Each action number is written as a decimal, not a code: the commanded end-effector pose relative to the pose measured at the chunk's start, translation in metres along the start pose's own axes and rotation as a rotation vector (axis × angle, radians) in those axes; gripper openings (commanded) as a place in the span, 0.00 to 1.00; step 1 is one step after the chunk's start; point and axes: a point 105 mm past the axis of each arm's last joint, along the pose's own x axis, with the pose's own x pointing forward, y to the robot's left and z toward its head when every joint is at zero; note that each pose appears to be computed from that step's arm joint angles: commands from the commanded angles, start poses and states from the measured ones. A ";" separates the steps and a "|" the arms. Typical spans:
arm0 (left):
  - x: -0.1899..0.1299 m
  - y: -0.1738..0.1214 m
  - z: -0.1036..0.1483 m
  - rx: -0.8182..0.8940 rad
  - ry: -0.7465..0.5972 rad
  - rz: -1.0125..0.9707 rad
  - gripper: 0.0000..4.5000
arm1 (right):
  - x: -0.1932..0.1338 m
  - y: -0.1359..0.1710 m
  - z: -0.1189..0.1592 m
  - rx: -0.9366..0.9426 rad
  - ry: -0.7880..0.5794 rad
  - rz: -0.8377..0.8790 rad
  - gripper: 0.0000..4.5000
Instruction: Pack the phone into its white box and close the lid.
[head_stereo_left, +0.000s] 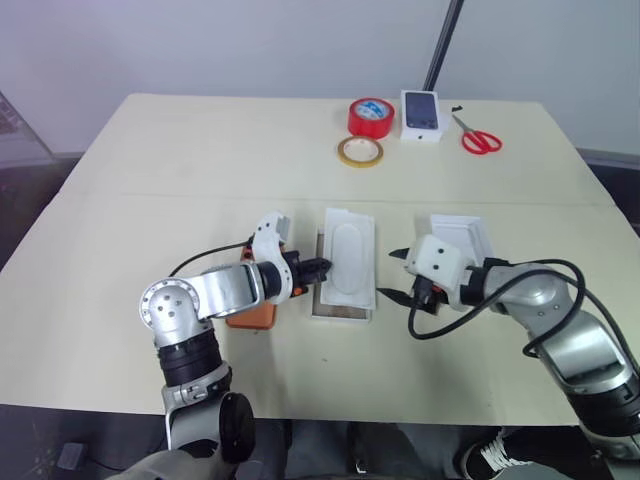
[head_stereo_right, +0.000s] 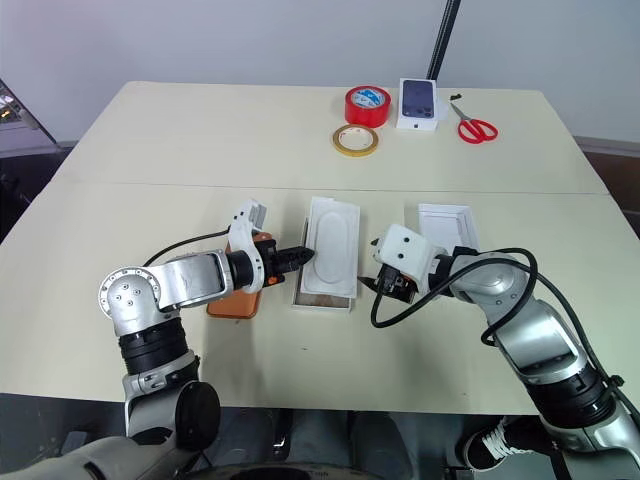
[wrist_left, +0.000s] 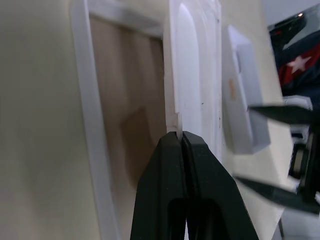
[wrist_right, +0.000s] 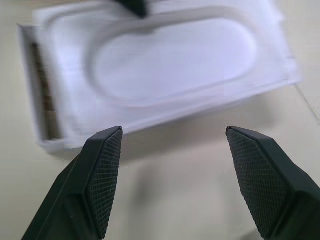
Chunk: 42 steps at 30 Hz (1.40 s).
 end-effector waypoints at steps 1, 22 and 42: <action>-0.004 -0.010 0.002 0.035 -0.007 -0.034 0.00 | -0.001 -0.009 0.010 -0.044 -0.038 -0.037 0.77; -0.036 -0.003 0.019 0.028 -0.022 0.025 0.76 | 0.012 -0.024 0.020 -0.017 -0.094 -0.070 0.48; -0.100 0.091 0.026 0.914 -0.069 0.253 0.76 | 0.103 -0.017 0.015 0.051 0.082 -0.202 0.01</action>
